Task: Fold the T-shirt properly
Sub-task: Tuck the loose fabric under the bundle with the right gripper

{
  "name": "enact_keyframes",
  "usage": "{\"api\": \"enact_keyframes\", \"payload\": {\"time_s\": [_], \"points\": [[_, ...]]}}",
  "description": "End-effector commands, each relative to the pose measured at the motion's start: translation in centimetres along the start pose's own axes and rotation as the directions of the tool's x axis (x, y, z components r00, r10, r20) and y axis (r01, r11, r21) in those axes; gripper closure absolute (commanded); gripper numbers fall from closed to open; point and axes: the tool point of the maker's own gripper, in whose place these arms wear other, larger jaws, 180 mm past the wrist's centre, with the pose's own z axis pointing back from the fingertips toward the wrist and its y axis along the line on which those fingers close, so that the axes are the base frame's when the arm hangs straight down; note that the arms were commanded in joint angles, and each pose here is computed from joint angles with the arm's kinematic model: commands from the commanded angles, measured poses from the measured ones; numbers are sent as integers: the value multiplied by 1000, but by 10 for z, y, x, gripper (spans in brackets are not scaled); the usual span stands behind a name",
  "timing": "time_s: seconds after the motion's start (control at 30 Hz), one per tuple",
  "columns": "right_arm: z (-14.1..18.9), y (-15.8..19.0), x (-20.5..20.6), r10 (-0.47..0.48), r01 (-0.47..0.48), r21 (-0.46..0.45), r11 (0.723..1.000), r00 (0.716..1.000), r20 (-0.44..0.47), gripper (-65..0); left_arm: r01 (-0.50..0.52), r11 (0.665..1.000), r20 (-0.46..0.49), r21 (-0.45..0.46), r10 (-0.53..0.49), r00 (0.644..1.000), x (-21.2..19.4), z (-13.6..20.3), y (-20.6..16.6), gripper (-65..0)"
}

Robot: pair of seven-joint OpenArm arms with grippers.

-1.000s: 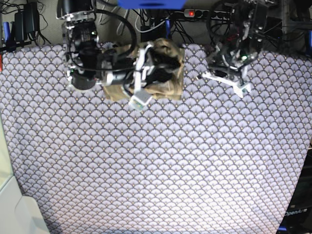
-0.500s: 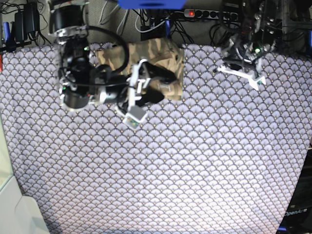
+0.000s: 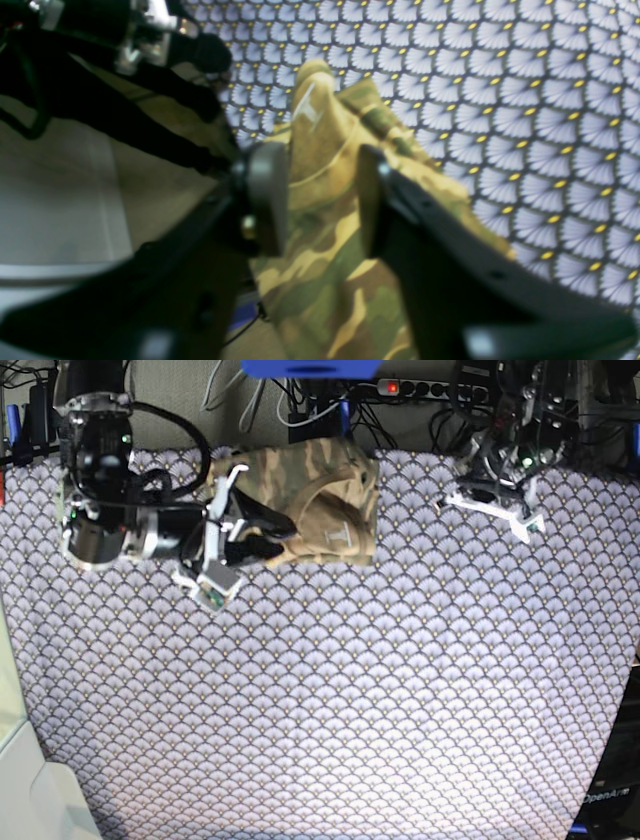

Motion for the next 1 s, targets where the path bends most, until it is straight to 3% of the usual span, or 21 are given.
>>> {"api": "enact_keyframes", "payload": {"time_s": [0.0,0.3,0.6,0.97], "points": [[3,3,10,19,-20,10,1000,999,43,-141,2,1000,23,-5,-2,1000,6,3,-1,-13],[9,-6,-10,-87,88,-10,996,993,83,-119,5,1000,16,7,-5,1000,3,3,4,-13],[-27,-35,-47,-302,300,50,953,952,49,-119,9,1000,7,10,-9,1000,0,5,6,-13],[-67,-33,-41,-329,322,141,936,944,29,-119,10,1000,-3,17,-10,1000,-4,4,9,-13]]}}
